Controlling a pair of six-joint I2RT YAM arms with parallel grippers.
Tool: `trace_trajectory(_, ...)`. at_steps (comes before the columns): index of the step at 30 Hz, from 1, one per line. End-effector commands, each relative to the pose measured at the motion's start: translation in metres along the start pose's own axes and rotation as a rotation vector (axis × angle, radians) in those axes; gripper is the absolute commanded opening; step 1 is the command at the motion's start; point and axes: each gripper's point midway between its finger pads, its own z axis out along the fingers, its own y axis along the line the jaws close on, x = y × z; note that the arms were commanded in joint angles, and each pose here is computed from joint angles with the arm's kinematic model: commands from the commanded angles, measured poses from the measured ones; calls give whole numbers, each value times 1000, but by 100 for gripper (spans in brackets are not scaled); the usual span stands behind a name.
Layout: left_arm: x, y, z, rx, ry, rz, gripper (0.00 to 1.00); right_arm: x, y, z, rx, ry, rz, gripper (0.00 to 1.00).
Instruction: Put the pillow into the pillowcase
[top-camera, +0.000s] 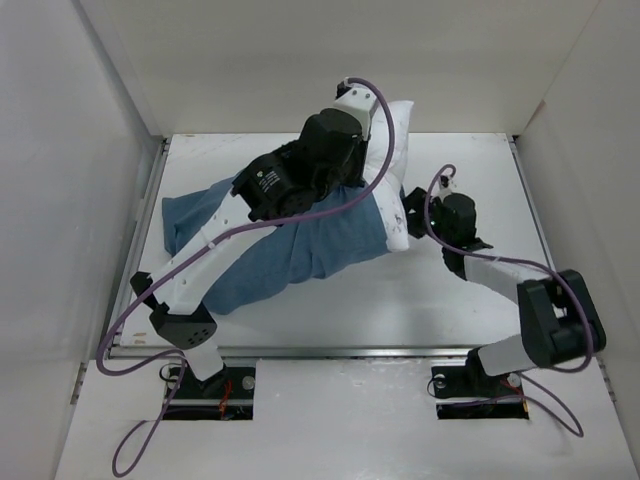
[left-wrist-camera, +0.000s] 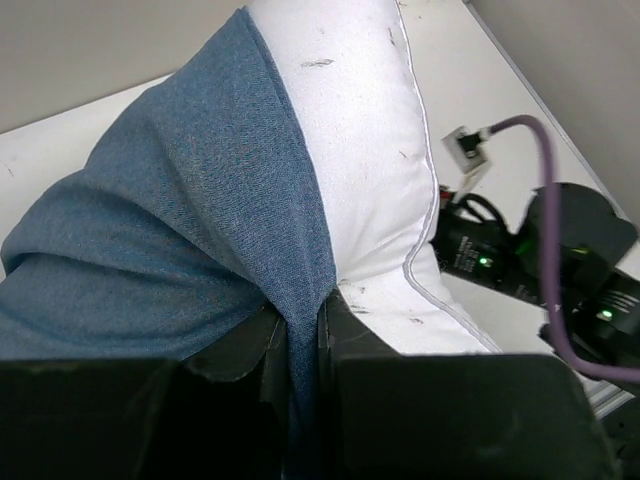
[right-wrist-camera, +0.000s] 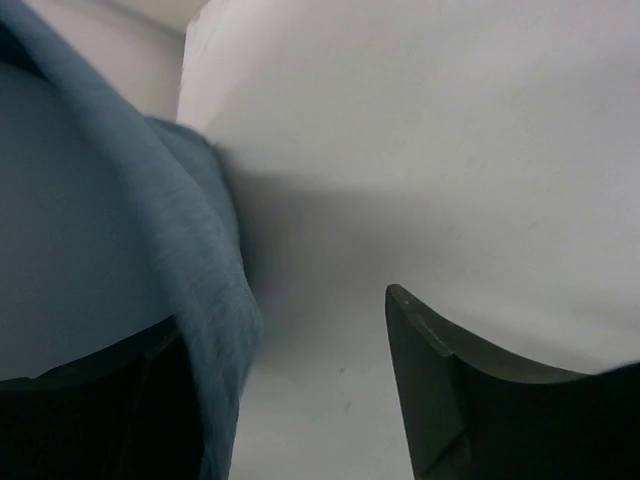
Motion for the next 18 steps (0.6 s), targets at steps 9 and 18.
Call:
trace_trajectory(9,14,13,9,-71,-21,-3,0,-33,55,-22,-70,-79,-146,0)
trace_trajectory(18,20,-3,10,58,-12,-18,100,-69,73,-96,36,-246,-248,0)
